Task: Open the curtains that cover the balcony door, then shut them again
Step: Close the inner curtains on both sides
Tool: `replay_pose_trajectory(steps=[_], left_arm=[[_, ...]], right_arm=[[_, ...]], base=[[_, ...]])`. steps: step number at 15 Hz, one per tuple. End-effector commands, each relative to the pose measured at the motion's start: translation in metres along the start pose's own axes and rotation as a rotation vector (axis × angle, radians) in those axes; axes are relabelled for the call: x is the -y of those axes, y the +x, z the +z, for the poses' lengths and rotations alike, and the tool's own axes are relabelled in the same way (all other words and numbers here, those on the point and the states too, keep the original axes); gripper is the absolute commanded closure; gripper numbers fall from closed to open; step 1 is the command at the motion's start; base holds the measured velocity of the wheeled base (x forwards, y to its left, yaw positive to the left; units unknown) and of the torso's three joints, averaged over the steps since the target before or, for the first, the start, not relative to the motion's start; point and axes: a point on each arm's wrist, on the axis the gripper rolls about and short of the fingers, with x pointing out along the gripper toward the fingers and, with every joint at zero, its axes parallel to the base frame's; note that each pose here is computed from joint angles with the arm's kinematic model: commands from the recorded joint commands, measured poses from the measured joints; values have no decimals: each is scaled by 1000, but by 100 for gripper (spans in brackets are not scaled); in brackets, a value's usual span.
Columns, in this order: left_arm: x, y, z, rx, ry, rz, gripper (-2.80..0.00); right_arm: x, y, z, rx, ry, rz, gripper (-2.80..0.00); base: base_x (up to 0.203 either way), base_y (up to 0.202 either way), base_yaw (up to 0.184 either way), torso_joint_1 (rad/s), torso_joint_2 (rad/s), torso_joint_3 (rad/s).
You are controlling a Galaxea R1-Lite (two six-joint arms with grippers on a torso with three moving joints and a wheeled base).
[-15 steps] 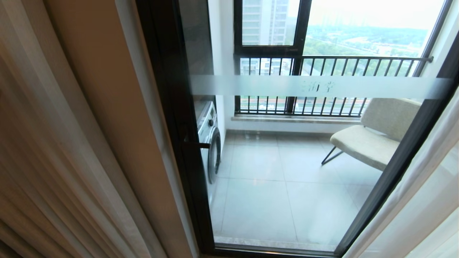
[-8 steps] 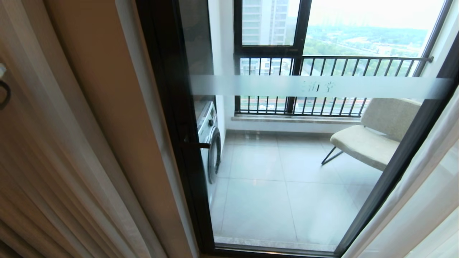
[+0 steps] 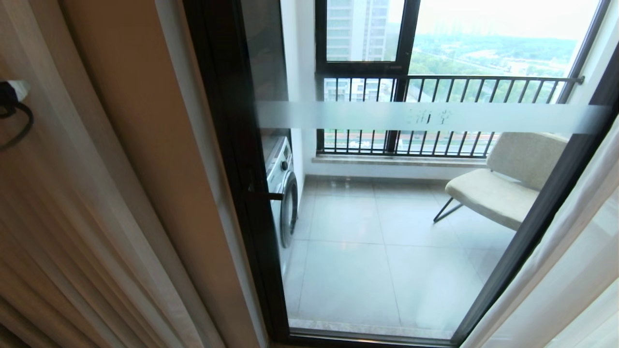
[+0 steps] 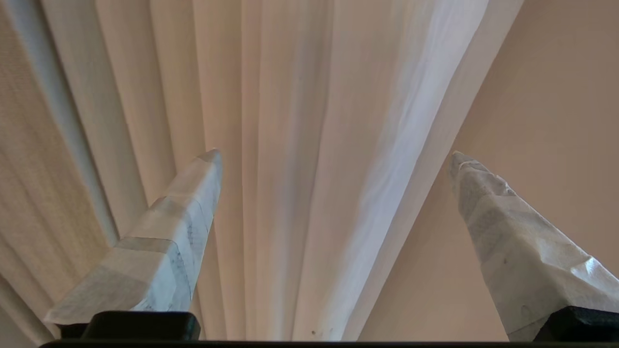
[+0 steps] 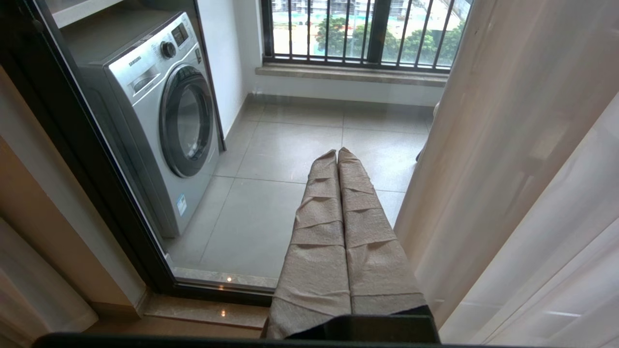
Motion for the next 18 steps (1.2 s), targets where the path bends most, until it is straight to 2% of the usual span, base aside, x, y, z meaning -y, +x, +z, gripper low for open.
replay_pose_trajectory(steps=[1,6,16,17,18], left_arm=[[2,16,-8,-20,1,-3,-280],[6,40,-16,8,0,-18,-280],[21,70,-33,-23,9,-54,-280],[23,73,-34,-23,9,-58,0],[24,75,-35,-26,9,-60,0]], right_arm=[[0,0,0,0,-1,0,0],[0,0,0,0,-1,1,0],[0,0,0,0,-1,1,0],[0,0,0,0,-1,2,0],[0,0,0,0,-1,1,0]], base=[[0,0,0,0,0,0],[0,0,0,0,0,0],[0,0,0,0,0,0],[0,0,0,0,0,0],[0,0,0,0,0,0]])
